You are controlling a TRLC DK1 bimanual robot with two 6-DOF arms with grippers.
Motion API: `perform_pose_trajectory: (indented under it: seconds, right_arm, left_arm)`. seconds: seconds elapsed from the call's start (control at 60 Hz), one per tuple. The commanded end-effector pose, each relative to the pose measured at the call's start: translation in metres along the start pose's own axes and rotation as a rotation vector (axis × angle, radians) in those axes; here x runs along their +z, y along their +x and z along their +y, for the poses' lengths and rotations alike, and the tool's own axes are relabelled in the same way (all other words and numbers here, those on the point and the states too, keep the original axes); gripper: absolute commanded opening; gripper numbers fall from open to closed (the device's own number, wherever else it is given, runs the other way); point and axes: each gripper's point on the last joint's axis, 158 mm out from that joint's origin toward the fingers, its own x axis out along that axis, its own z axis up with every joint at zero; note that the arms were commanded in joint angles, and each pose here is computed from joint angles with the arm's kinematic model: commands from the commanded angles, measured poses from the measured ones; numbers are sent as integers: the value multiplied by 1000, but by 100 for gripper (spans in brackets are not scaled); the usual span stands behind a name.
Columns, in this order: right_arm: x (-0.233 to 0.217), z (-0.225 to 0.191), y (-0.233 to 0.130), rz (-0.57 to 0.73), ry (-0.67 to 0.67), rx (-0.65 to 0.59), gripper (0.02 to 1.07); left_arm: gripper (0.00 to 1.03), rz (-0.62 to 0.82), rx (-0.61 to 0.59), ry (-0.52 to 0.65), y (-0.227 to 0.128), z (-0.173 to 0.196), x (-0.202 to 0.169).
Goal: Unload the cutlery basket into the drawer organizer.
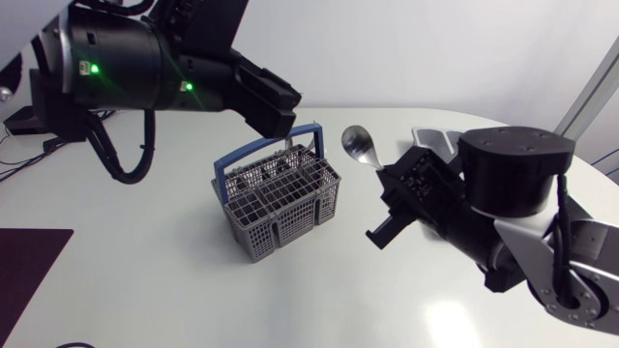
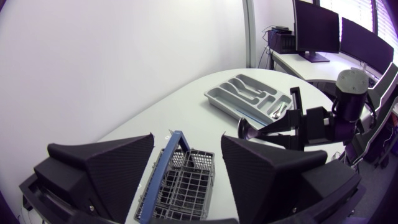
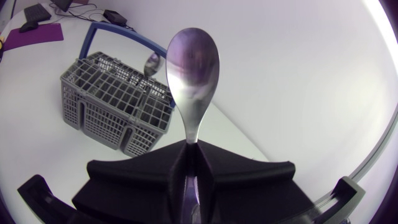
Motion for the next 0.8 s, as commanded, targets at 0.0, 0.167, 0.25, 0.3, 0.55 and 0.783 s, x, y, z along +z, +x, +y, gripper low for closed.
perform_pose_trajectory:
  seconds: [0.0,0.167,0.25,0.3,0.55,0.783]
  right_arm:
    - [-7,-21,2,16,78,-29,15]
    - [-30,-61,13,77,184,-75,14]
    - [-43,-78,20,108,229,-94,14]
    - [-51,-90,25,128,265,-106,14]
    - [-90,-139,47,209,410,-152,14]
    - [-124,-183,68,272,519,-195,14]
  left_arm:
    - [94,-25,28,14,-7,10,5]
    - [94,-11,40,31,-5,15,-3]
    - [94,-6,40,42,-5,15,-6]
    - [94,-5,42,46,-6,15,-7]
    - [94,11,44,127,-2,15,-15]
    - [94,24,46,206,2,16,-21]
